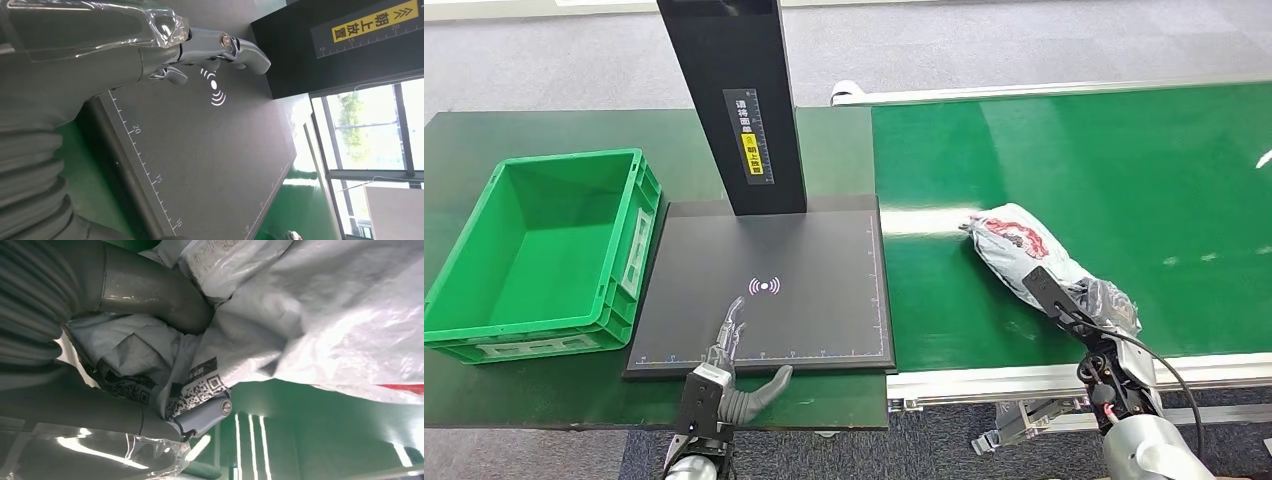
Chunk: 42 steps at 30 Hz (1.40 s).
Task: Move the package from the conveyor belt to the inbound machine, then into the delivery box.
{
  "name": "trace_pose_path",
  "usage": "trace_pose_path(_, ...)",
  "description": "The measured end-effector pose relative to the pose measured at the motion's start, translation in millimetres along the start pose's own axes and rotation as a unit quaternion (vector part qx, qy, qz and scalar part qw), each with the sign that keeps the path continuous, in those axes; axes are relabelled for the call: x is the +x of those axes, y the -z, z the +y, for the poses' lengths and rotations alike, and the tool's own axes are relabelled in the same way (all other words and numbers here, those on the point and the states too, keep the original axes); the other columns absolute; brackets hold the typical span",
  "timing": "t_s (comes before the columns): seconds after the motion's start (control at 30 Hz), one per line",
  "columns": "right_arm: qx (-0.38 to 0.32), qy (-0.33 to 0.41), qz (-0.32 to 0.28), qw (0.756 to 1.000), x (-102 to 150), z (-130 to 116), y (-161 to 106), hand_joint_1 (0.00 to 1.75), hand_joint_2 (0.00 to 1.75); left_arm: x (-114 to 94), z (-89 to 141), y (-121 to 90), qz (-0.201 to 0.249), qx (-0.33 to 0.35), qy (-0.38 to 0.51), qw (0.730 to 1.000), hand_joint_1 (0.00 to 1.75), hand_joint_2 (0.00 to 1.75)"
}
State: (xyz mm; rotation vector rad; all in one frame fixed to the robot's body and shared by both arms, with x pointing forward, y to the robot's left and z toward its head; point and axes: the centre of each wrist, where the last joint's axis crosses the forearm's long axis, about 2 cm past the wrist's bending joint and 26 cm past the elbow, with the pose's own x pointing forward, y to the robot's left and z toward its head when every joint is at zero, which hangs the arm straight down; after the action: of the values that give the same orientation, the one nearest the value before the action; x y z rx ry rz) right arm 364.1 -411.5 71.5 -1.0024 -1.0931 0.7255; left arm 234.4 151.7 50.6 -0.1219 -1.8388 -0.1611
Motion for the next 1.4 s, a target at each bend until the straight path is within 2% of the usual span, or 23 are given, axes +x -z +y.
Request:
trace_pose_path(0.17, -0.019, 0.119, -0.078, 0.99, -1, 1, -3, 1.75, 1.75, 2, 3, -2, -0.006, 0.017, 0.011, 1.0, 0.0, 1.75)
trace_pose_path(0.33, -0.076, 0.247, -0.164, 0.952, 14, -17, -9, 1.75, 1.75, 6, 20, -5, -0.019, 0.057, 0.034, 0.998, 0.0, 1.75)
trace_pose_path(0.53, -0.127, 0.253, -0.256, 0.924, 55, -54, -21, 1.75, 1.75, 10, 40, -5, -0.031, 0.09, 0.052, 0.994, 0.0, 1.75)
trace_pose_path(0.8, -0.148, 0.244, -0.327, 0.901, 83, -68, -33, 1.75, 1.75, 11, 52, -7, -0.034, 0.111, 0.063, 0.991, 0.0, 1.75)
trace_pose_path(1.03, -0.101, 0.239, -0.406, 0.876, 141, -76, -41, 1.75, 1.75, 12, 67, -3, -0.043, 0.13, 0.076, 0.988, 0.0, 1.75)
trace_pose_path(1.13, -0.058, 0.244, -0.443, 0.861, 174, -72, -45, 1.75, 1.75, 14, 71, 5, -0.051, 0.131, 0.078, 0.987, 0.0, 1.75)
trace_pose_path(1.27, 0.025, 0.247, -0.479, 0.842, 225, -45, -57, 1.75, 1.75, 16, 73, 18, -0.06, 0.128, 0.078, 0.987, 0.0, 1.75)
trace_pose_path(1.4, 0.089, 0.25, -0.489, 0.831, 255, -11, -69, 1.75, 1.75, 16, 73, 27, -0.058, 0.124, 0.075, 0.988, 0.0, 1.75)
